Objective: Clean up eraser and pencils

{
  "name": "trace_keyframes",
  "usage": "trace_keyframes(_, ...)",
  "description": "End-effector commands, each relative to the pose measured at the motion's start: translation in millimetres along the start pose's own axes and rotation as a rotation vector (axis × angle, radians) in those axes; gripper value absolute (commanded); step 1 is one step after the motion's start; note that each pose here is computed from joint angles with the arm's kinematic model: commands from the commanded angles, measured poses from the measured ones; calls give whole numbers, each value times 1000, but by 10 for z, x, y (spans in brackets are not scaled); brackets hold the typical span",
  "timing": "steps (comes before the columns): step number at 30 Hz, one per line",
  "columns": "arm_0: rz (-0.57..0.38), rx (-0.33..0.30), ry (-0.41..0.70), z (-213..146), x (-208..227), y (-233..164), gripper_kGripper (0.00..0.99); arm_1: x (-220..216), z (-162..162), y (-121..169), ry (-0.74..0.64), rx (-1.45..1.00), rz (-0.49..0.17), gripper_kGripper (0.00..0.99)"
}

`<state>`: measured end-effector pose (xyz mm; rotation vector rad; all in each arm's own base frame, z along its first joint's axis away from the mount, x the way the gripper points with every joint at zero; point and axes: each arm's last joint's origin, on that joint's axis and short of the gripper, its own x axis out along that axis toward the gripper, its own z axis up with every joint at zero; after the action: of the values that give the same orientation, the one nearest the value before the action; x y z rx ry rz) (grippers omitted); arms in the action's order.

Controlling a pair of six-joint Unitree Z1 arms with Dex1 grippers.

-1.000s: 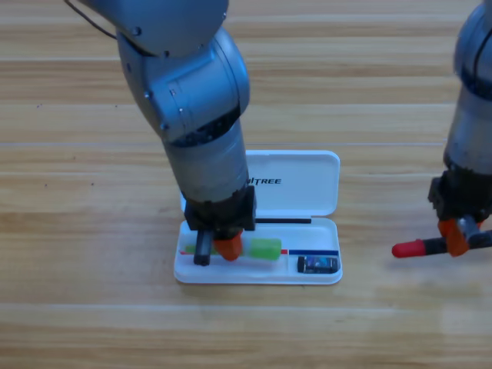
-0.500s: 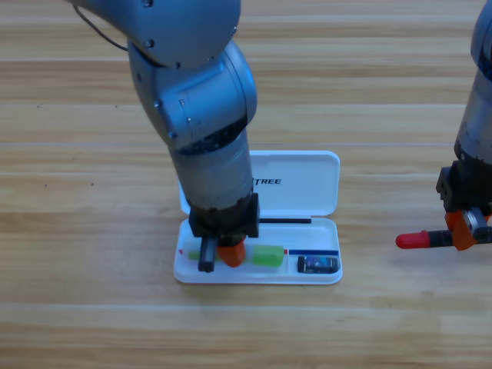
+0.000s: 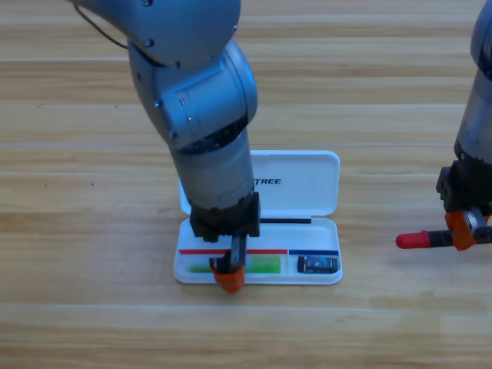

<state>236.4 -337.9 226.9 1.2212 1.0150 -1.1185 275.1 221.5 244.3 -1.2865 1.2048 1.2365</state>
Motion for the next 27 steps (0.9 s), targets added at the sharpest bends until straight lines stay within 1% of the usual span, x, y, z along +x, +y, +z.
trace_keyframes(1,-6,9,4,27,-15,-69,990,-195,-27,182,-20,-15,8,0)
trace_keyframes(3,12,6,-19,-37,-184,-90,990,-348,-7,283,-50,-25,21,0)
trace_keyframes(6,49,5,-66,-199,-553,-145,990,-578,92,404,-93,-31,12,0)
trace_keyframes(8,72,-20,-86,-379,-808,-140,990,-647,208,447,-108,-35,-4,0)
trace_keyframes(10,103,-49,-116,-630,-1084,-140,990,-650,352,453,-112,-38,-6,0)
trace_keyframes(12,142,-87,-152,-954,-1341,-183,990,-616,522,427,-109,-41,-3,0)
trace_keyframes(15,185,-149,-196,-1410,-1593,-274,990,-503,791,309,-107,-41,-1,0)
trace_keyframes(16,200,-176,-203,-1546,-1648,-303,990,-449,884,265,-103,-42,-1,0)
trace_keyframes(19,235,-221,-207,-1853,-1733,-394,990,-267,1139,107,-92,-43,-1,0)
trace_keyframes(23,276,-282,-214,-2107,-1759,-504,990,-41,1377,-42,-73,-52,-6,0)
trace_keyframes(25,303,-320,-233,-2223,-1737,-568,990,38,1477,-90,-72,-58,-9,0)
trace_keyframes(27,336,-372,-265,-2342,-1703,-630,990,97,1558,-130,-74,-61,-14,0)
